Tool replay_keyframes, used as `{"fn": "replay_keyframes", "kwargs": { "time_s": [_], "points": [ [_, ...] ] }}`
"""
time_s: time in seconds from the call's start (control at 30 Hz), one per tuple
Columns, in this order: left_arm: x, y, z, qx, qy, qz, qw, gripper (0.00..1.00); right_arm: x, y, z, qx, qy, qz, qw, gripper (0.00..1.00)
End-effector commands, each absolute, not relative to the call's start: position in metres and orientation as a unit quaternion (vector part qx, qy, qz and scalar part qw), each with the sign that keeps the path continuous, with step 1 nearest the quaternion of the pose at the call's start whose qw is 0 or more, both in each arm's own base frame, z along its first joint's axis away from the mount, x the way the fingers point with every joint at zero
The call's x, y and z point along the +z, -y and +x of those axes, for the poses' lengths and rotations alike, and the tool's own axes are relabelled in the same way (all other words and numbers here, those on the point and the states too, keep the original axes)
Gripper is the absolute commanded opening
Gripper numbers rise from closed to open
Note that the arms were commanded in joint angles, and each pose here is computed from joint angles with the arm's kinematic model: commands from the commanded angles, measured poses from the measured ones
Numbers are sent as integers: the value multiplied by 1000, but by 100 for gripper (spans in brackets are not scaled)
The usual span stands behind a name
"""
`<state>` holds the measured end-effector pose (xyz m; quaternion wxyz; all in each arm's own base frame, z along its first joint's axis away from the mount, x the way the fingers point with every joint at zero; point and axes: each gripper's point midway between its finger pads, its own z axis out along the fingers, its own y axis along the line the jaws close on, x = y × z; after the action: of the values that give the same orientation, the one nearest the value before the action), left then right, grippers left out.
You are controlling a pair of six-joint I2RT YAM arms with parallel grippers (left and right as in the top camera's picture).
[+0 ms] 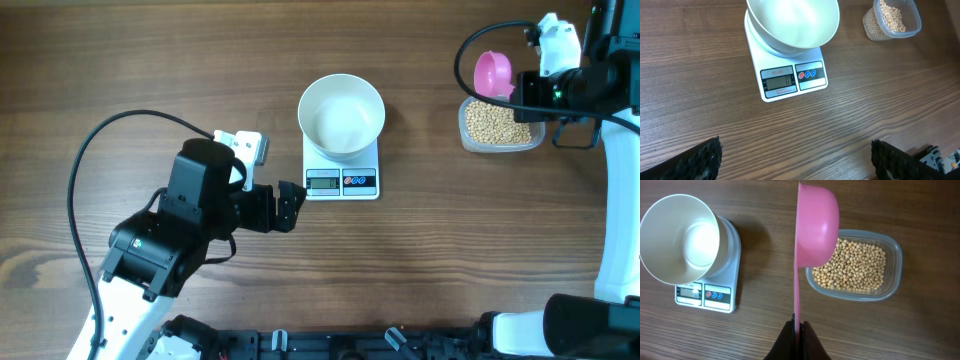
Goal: Scoop item into bowl and weigh 150g on scale
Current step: 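Dip the pink scoop into the soybean tub with the right gripper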
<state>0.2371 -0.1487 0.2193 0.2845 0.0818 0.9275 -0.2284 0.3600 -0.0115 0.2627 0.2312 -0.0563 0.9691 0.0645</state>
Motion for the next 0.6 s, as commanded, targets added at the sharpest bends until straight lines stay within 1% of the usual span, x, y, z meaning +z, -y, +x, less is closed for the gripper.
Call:
{"fn": "replay_keyframes", "kwargs": {
  "time_s": [0.0, 0.17, 0.27, 0.37, 0.47, 0.57],
  "points": [
    [217, 151, 235, -233, -929, 82, 277, 100, 277, 10, 362, 62, -961, -78, 259, 4],
    [217, 151, 235, -233, -929, 82, 277, 100, 283, 11, 374, 57, -954, -77, 283, 4],
    [217, 151, 235, -233, -929, 82, 277, 100, 280, 32, 373, 9, -961, -33, 274, 4],
    [217, 151, 235, -233, -929, 82, 277, 100, 277, 32, 375, 14, -962, -13, 272, 4],
    [217, 151, 235, -233, -929, 82, 277, 100, 276, 45, 374, -21, -964, -1, 265, 4],
    [217, 151, 235, -233, -929, 82, 277, 100, 259, 60, 364, -57, -970, 39, 232, 4]
  ]
}}
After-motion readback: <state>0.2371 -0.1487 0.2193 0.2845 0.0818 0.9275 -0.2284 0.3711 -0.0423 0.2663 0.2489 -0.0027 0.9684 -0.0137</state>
